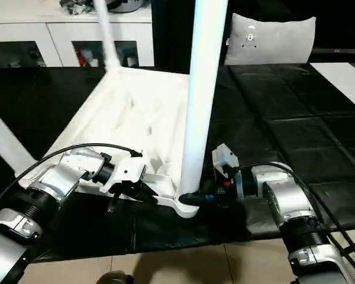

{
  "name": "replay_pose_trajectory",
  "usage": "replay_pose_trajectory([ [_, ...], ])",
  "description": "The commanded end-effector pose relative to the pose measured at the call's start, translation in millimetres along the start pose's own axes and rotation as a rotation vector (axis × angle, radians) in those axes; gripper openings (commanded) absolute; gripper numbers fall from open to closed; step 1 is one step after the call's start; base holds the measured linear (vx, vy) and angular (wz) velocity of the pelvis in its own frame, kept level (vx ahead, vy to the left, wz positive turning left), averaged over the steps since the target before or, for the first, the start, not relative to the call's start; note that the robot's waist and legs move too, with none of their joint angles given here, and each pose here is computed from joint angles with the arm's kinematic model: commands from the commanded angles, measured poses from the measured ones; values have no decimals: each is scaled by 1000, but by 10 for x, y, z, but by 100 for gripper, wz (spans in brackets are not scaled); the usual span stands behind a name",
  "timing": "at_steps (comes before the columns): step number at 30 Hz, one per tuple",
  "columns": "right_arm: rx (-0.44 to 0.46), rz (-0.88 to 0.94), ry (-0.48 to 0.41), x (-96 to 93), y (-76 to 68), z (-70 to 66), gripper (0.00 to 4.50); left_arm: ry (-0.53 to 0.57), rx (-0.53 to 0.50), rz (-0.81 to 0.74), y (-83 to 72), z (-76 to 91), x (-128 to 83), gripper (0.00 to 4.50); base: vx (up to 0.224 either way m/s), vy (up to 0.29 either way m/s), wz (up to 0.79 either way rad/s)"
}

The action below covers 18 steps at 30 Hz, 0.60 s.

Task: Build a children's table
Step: Rotate leg to tighten

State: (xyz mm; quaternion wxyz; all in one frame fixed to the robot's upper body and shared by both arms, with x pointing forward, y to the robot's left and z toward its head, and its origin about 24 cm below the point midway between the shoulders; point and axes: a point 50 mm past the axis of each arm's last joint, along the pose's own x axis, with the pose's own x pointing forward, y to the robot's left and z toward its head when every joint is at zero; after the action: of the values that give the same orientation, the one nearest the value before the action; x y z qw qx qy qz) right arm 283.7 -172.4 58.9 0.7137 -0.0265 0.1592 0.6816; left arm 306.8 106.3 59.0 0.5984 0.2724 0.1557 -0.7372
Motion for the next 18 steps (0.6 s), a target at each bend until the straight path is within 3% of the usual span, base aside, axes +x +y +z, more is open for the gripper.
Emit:
replay_pose_trajectory([
  [1,-3,12,-1,-8,-33,60,248,-12,90,-59,13,147,34,0,0,0,0],
  [11,31,6,-52,32,-27,70,212,2,-2,-5,39,87,10,0,0,0,0],
  [14,90,-276,-34,239,-208,52,211,-1,-180,200,216,85,51,0,0,0,0],
  [18,119,-424,-75,403,-314,106,203,-73,-292,328,333,174,145,0,0,0,0],
])
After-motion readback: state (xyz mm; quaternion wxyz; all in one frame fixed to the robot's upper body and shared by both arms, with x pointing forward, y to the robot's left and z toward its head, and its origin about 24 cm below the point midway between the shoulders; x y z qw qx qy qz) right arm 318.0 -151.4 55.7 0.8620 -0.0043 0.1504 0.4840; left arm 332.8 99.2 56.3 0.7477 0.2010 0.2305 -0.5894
